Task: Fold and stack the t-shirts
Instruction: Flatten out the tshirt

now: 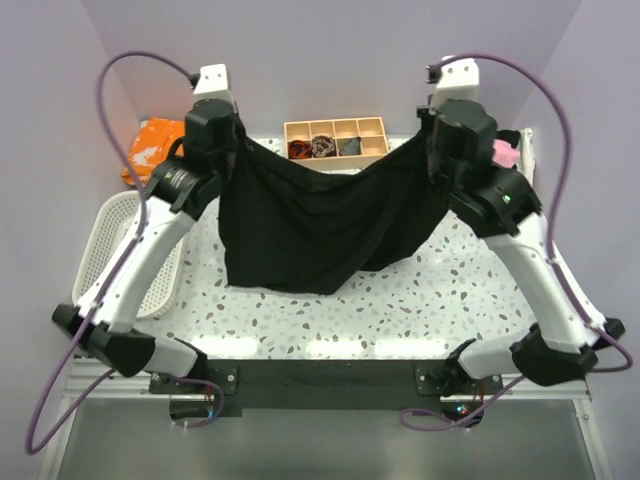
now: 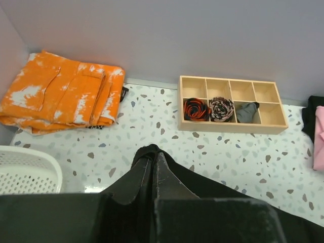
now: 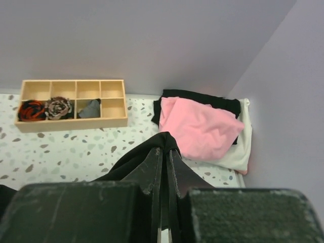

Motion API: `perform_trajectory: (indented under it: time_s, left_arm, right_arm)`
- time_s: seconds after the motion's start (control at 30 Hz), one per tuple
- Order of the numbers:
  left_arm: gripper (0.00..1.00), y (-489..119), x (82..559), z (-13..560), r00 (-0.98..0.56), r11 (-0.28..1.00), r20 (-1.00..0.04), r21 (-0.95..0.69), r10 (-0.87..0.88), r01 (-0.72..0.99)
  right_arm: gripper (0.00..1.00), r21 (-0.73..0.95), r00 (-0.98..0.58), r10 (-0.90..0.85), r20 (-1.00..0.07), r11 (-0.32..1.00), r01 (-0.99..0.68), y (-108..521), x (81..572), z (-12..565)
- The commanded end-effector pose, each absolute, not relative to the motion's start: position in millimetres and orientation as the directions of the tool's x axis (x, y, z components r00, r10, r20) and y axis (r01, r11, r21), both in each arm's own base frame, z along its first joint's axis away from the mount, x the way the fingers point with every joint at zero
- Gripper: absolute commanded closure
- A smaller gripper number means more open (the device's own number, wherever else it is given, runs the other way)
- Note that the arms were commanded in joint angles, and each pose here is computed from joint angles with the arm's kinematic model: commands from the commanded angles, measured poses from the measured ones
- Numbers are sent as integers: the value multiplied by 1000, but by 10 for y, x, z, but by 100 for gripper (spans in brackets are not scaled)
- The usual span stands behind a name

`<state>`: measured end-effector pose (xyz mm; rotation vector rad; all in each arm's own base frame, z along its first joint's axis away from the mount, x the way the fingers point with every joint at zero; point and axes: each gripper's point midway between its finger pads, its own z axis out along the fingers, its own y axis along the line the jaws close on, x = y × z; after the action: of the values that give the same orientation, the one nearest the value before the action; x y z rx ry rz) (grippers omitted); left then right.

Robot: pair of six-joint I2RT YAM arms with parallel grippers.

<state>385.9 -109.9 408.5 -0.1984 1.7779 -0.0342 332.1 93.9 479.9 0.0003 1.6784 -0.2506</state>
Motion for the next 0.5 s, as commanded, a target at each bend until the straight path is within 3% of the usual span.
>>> perform_trajectory:
  time_s: [0.0,0.23,0.37,0.47]
  left_arm:
    - [98,-1068,4215,4614,-68,977,-977,-198,-204,-81]
    - [99,-859,5233,5064,20,967,-967,-252,-252,29]
    - [99,-808,5361,5421,146,968,-959,-231,-244,97]
    - [98,-794,5261,5335,156,973,-963,-205,-219,105]
  right_arm:
    - [100,-153,-7,-156,-988,957,247,858,3650,5261]
    - [100,-133,18,-142,-990,961,241,775,4414,5396]
    - [100,-105,64,-123,-990,966,236,648,4585,5554]
    - [100,-68,59,-81,-995,979,192,626,4601,5482]
